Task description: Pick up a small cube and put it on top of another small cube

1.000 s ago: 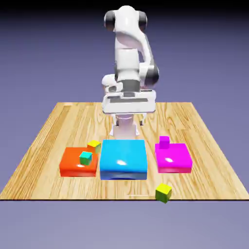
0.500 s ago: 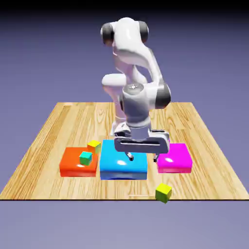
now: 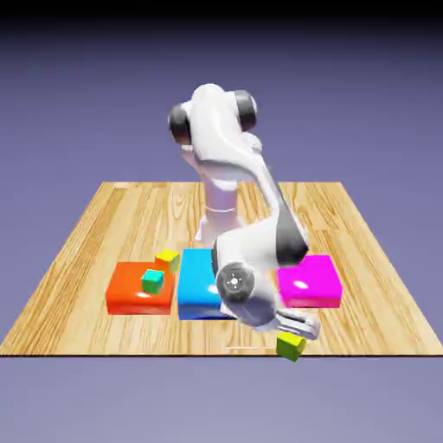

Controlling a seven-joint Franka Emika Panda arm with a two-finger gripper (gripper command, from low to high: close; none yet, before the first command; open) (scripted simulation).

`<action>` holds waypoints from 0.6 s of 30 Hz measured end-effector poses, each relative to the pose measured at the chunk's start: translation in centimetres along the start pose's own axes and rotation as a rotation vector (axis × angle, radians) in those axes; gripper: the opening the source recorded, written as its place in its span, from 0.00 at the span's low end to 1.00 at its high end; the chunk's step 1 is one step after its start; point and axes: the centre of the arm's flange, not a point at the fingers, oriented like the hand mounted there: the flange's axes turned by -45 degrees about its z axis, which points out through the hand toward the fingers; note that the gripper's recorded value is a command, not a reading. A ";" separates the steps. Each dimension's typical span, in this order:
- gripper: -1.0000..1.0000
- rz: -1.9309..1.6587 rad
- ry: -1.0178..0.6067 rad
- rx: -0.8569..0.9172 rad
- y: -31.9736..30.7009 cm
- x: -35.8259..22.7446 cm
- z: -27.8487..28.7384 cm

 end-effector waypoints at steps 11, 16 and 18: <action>0.50 0.080 -0.277 0.007 0.4 4.3 8.9; 0.00 0.081 -0.277 0.009 0.3 4.3 8.9; 0.00 0.080 -0.278 0.009 0.3 4.3 6.5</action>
